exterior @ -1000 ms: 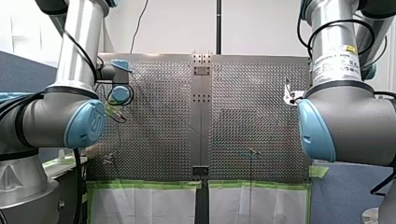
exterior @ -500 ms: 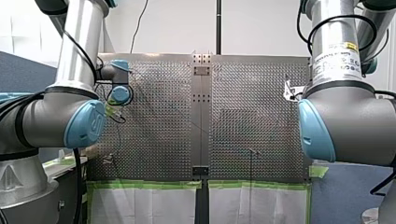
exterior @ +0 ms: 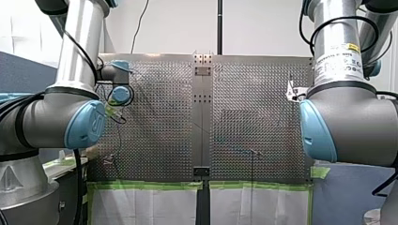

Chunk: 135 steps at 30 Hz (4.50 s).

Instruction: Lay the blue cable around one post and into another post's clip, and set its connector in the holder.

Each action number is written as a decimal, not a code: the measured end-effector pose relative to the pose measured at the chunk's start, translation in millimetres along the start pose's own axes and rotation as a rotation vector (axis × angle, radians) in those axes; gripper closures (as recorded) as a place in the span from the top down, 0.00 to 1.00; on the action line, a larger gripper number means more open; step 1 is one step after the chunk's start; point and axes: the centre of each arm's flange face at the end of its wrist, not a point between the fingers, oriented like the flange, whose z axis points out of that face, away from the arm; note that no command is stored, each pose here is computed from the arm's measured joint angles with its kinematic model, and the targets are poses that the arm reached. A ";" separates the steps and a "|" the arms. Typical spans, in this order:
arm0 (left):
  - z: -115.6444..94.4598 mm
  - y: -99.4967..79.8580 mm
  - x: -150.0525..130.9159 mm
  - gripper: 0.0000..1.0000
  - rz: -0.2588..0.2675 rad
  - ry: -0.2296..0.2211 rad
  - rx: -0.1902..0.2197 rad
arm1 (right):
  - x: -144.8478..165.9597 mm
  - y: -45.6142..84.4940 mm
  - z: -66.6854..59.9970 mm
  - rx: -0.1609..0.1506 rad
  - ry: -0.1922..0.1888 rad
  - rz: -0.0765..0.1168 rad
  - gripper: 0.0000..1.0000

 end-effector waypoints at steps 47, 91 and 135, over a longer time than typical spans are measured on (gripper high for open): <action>-0.8 -1.2 1.5 1.00 -0.002 0.004 0.003 | 2.5 8.2 6.3 0.020 0.038 0.042 0.00; -1.4 -1.8 2.4 1.00 -0.001 0.005 0.003 | 4.4 11.1 9.7 0.031 0.050 0.023 0.00; -1.7 -2.3 3.0 1.00 -0.001 0.006 0.004 | 8.7 15.2 8.8 -0.003 0.052 0.030 0.00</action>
